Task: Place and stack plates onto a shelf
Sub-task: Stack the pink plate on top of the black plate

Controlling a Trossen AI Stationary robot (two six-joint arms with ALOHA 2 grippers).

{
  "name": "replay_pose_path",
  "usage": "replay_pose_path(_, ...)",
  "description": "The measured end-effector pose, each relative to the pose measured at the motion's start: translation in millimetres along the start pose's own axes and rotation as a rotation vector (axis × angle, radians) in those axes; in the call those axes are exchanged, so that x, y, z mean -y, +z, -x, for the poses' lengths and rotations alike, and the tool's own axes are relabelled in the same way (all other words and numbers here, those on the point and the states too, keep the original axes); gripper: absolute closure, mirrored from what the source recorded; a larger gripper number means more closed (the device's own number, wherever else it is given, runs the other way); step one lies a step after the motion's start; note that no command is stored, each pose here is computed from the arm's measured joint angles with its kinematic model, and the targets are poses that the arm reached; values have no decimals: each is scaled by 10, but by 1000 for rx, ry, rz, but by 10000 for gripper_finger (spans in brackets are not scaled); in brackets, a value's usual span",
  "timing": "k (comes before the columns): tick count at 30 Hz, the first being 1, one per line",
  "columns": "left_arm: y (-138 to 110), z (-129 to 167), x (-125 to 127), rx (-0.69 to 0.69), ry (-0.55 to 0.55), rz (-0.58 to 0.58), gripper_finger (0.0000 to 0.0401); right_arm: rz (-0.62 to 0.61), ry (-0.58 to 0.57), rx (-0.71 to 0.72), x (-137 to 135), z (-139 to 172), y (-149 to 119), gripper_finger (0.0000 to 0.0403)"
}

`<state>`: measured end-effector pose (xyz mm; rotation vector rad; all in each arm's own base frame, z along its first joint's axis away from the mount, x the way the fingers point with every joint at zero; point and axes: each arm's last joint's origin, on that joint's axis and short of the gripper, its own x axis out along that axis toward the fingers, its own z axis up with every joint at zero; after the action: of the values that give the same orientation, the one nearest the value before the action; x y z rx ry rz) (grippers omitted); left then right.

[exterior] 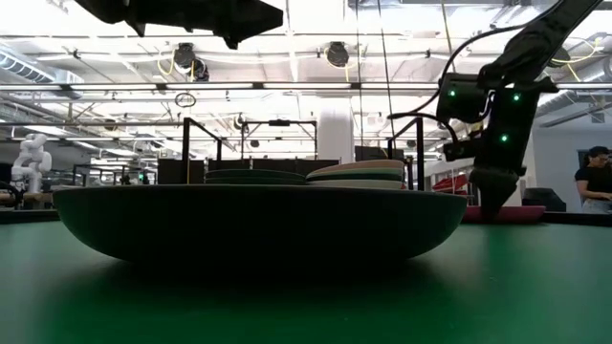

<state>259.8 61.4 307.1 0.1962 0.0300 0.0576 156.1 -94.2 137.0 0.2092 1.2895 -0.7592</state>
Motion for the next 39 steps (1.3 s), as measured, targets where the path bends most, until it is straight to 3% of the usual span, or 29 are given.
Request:
replay_pose_path(4,-1,-1,0,0,0,10,277,1,0,-4,-2,-6,-1,275)
replay_pose_path(11,-1,-1,0,-1,0,41,277,-3,2,31,10,39,11,390)
replay_pose_path(19,108,105,-8,32,29,47,277,-94,20,230,106,368,70,400)
replay_pose_path(28,292,519,-111,7,166,21,277,-142,-33,581,304,1019,358,402)
replay_pose_path(39,342,843,-195,-38,238,44,277,90,-40,822,60,1412,1138,402)
